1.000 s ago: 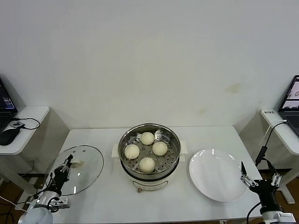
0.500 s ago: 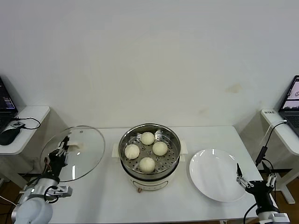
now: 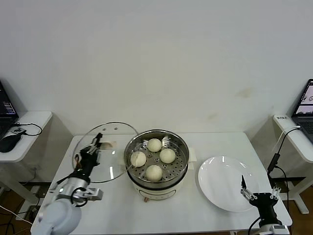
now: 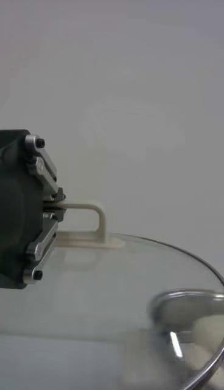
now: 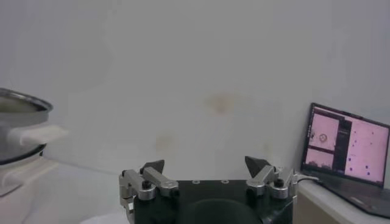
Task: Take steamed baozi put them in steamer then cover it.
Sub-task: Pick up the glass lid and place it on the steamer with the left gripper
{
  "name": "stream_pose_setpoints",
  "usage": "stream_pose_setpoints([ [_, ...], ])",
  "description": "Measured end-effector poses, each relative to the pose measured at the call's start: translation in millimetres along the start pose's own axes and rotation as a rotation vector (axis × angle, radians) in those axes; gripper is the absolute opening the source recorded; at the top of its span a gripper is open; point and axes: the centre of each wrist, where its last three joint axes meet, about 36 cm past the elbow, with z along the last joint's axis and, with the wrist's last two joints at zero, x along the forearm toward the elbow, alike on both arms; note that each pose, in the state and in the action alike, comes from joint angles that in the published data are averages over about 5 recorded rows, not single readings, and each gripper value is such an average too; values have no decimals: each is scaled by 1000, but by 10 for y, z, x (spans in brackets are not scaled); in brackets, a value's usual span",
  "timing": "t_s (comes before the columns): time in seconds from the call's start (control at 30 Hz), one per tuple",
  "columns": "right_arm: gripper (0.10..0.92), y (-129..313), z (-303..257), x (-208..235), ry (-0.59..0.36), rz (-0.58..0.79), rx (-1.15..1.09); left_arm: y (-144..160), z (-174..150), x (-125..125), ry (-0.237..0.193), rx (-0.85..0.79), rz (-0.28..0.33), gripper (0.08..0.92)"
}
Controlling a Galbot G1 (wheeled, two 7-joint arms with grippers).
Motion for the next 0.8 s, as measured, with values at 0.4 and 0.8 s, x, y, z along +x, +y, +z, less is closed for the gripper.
stream_pose_setpoints([
  [0.4, 823, 217, 52, 6, 36, 32, 45, -152, -706, -464, 12, 1, 42, 133],
  [0.8, 823, 332, 100, 21, 58, 28, 87, -217, -1421, -617, 11, -64, 72, 133],
])
